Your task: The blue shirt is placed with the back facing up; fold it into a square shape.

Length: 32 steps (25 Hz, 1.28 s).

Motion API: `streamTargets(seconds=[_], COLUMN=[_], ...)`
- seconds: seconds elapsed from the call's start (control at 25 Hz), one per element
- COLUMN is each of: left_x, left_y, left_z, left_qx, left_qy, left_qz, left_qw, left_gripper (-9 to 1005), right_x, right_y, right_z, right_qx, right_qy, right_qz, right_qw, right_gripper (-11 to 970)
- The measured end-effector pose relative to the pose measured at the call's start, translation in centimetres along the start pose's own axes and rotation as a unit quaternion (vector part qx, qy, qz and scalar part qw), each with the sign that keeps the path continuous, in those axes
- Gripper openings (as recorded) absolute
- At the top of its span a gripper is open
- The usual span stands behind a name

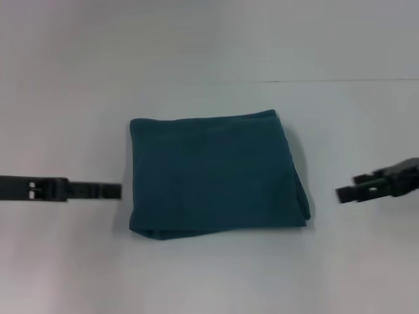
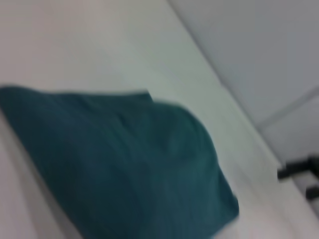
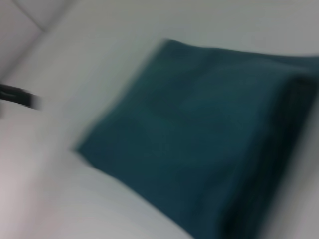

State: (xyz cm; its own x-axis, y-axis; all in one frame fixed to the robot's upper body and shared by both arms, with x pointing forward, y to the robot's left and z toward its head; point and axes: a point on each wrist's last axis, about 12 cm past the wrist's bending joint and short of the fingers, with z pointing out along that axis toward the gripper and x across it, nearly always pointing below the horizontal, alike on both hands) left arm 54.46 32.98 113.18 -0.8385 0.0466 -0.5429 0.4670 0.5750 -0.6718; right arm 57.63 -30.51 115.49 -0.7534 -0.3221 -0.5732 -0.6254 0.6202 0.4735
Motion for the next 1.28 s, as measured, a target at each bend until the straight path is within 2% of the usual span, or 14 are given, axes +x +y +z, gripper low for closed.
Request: streamTargets(seconds=[0.2, 0.44, 0.6, 0.76, 0.84, 1.04, 1.28], left_x=[-0.8, -1.3, -2.1, -2.9, -2.8, -2.8, -3.0], left_y=[-1.2, -2.6, -3.9, -5.9, -6.3, -6.6, -6.4], left_z=[2.4, 4.9, 5.9, 6.6, 7.1, 8.2, 9.9], left_qx=[0.01, 0.022, 0.024, 0.015, 0.018, 0.017, -0.029], left_qy=[0.07, 0.119, 0.116, 0.12, 0.129, 0.115, 0.104], left_qz=[0.02, 0.035, 0.057, 0.129, 0.165, 0.184, 0.198], left_qw=[0.997, 0.992, 0.991, 0.984, 0.978, 0.976, 0.974], left_gripper=[938, 937, 936, 935, 935, 934, 934], right_x=[-0.8, -1.3, -1.7, -1.8, -1.8, -1.4, -1.1], right_y=[1.8, 1.7, 1.8, 1.9, 1.8, 1.5, 1.2], right_z=[2.7, 3.6, 4.2, 4.8, 4.9, 5.1, 5.5], right_qx=[-0.043, -0.024, -0.03, -0.043, -0.044, -0.035, -0.034], right_qy=[0.0, -0.009, -0.017, -0.011, -0.011, -0.024, -0.042], right_qz=[-0.034, -0.056, -0.053, -0.048, -0.05, -0.044, -0.035], right_qw=[0.998, 0.998, 0.998, 0.998, 0.998, 0.998, 0.998], right_gripper=[797, 801, 805, 806, 805, 802, 801])
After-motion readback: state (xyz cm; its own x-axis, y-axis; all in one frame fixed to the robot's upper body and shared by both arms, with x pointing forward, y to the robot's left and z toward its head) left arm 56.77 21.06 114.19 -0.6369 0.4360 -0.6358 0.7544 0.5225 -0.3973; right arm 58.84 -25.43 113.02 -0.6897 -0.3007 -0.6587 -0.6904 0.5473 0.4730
